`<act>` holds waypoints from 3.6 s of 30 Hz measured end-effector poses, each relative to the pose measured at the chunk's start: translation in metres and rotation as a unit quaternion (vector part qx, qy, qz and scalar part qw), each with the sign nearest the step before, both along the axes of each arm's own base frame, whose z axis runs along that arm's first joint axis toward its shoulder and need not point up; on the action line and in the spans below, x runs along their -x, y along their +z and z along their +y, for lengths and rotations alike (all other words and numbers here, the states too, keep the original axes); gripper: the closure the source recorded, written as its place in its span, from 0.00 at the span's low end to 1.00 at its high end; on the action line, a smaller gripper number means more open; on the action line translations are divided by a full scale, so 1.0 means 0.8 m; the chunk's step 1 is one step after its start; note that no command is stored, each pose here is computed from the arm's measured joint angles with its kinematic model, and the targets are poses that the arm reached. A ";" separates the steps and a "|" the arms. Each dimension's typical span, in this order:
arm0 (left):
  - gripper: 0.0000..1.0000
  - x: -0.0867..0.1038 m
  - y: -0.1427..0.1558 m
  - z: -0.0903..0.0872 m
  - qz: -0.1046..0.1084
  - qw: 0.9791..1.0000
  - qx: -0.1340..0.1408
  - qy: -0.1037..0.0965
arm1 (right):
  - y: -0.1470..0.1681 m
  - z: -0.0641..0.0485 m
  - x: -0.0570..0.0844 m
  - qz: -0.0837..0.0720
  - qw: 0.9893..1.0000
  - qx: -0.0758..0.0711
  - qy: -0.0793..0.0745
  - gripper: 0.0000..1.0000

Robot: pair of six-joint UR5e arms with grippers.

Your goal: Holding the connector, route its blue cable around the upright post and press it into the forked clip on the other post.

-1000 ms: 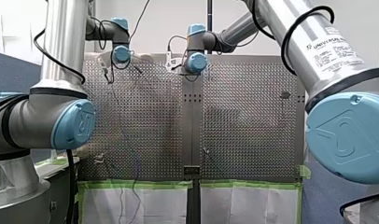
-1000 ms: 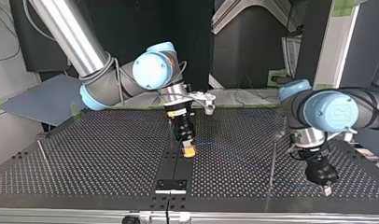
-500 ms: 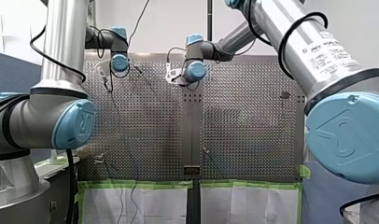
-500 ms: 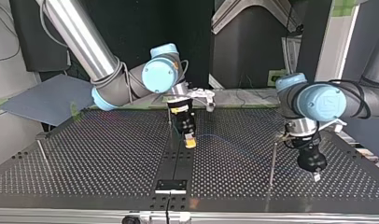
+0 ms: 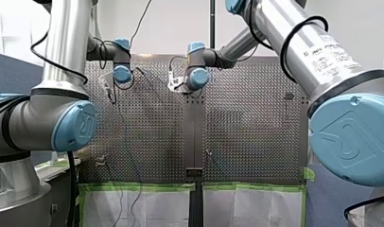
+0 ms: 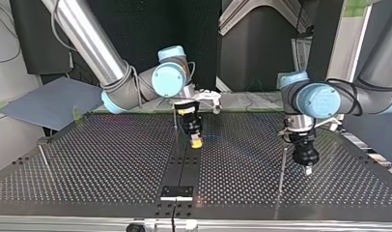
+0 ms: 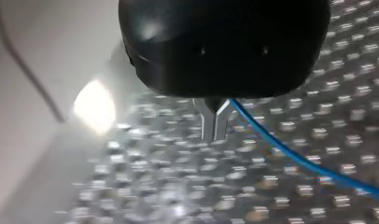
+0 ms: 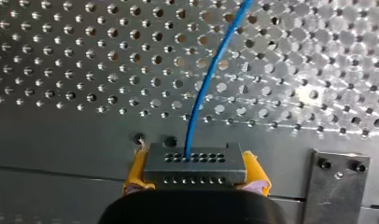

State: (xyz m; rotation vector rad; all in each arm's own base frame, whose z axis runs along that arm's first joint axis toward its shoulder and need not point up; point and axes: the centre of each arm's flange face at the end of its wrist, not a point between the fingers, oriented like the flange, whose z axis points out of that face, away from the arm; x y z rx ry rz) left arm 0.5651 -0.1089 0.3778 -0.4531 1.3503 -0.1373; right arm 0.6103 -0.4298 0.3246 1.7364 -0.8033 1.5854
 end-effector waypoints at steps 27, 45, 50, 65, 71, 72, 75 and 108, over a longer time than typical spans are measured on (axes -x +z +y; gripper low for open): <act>0.13 -0.002 -0.044 -0.013 0.058 0.998 0.007 -0.017 | -0.046 0.005 0.004 0.002 1.000 -0.006 0.000 1.00; 0.00 -0.002 -0.046 -0.013 0.057 0.997 0.050 -0.031 | -0.121 0.012 0.039 0.011 0.998 -0.010 -0.055 1.00; 0.00 -0.002 -0.047 -0.013 0.057 0.997 0.050 -0.031 | -0.141 0.010 0.055 0.006 0.997 -0.013 -0.081 1.00; 0.00 -0.002 -0.047 -0.012 0.057 0.997 0.050 -0.031 | -0.202 0.007 0.115 -0.012 0.985 -0.019 -0.172 1.00; 0.00 -0.001 -0.048 -0.016 0.061 0.997 0.041 -0.037 | -0.223 0.012 0.136 -0.020 0.979 -0.021 -0.203 1.00; 0.00 -0.001 -0.048 -0.016 0.061 0.997 0.040 -0.038 | -0.227 0.013 0.141 -0.021 0.977 -0.021 -0.210 1.00; 0.00 -0.001 -0.048 -0.016 0.062 0.997 0.037 -0.039 | -0.237 0.016 0.151 -0.025 0.974 -0.022 -0.224 1.00; 0.00 0.001 -0.049 -0.016 0.070 0.996 0.035 -0.038 | -0.447 0.106 0.264 -0.005 0.955 -0.085 -0.283 1.00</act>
